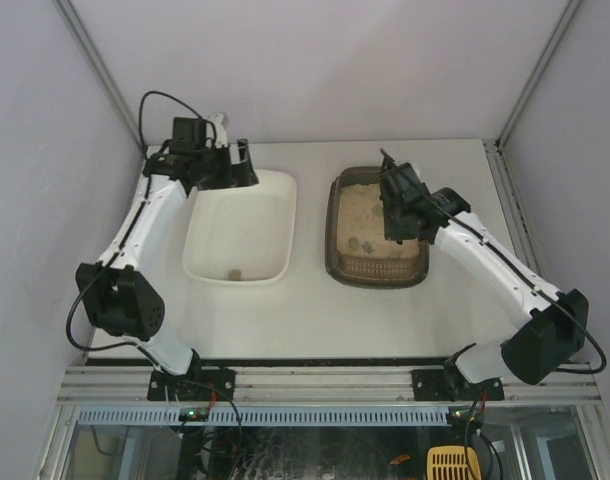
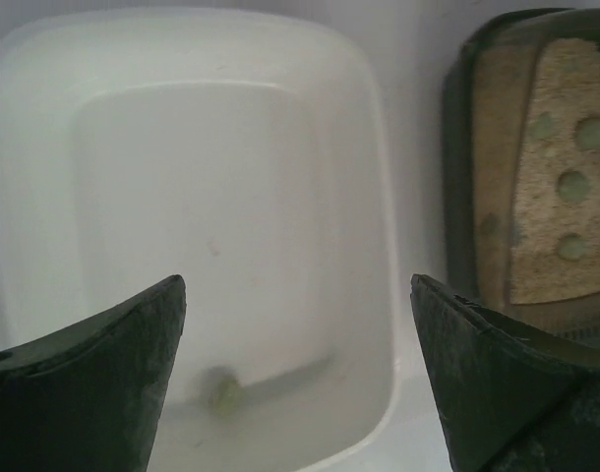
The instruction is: Clean the litter box
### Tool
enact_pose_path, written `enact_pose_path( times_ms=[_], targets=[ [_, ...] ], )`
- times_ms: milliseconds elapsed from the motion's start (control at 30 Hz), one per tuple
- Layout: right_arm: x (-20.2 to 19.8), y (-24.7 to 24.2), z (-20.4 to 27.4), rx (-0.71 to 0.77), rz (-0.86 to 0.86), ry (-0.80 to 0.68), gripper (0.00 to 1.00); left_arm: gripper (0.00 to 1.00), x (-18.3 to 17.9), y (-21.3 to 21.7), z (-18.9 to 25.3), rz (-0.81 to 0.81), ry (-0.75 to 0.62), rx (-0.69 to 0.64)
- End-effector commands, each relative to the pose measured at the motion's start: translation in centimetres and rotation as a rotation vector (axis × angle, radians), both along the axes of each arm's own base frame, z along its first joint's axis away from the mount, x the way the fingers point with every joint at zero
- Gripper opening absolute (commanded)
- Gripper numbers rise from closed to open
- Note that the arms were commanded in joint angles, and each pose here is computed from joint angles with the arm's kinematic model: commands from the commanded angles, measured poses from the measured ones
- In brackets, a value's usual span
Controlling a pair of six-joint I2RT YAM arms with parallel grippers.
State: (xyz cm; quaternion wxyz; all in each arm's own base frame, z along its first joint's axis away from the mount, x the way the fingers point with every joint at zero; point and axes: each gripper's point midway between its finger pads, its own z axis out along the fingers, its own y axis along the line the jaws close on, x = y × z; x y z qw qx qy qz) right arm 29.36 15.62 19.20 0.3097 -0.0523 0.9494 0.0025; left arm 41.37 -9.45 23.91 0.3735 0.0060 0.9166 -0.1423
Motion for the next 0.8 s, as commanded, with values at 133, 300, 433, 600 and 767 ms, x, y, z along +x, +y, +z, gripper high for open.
enact_pose_path(
  times_ms=[133, 300, 433, 600, 767],
  targets=[
    [-1.0, -2.2, -2.3, 0.141, -0.065, 0.183, 0.0, 1.0, 3.5, -15.6, 1.4, -0.091, -0.08, -0.394],
    [0.5, -3.2, -4.6, 0.142, -0.121, 0.263, 0.0, 1.0, 4.9, -19.6, -0.5, 0.031, -0.044, -0.412],
    [2.0, -3.9, -6.0, 0.128, -0.157, 0.301, 0.0, 1.0, 4.9, -23.3, -3.1, 0.065, 0.082, -0.529],
    [3.7, -3.8, -7.1, 0.104, -0.173, 0.335, 0.0, 1.0, 5.9, -24.6, -5.4, 0.114, 0.106, -0.553],
    [5.1, -3.4, -7.8, 0.082, -0.176, 0.341, 0.0, 1.0, 6.5, -25.3, -6.1, 0.108, 0.104, -0.562]
  ],
)
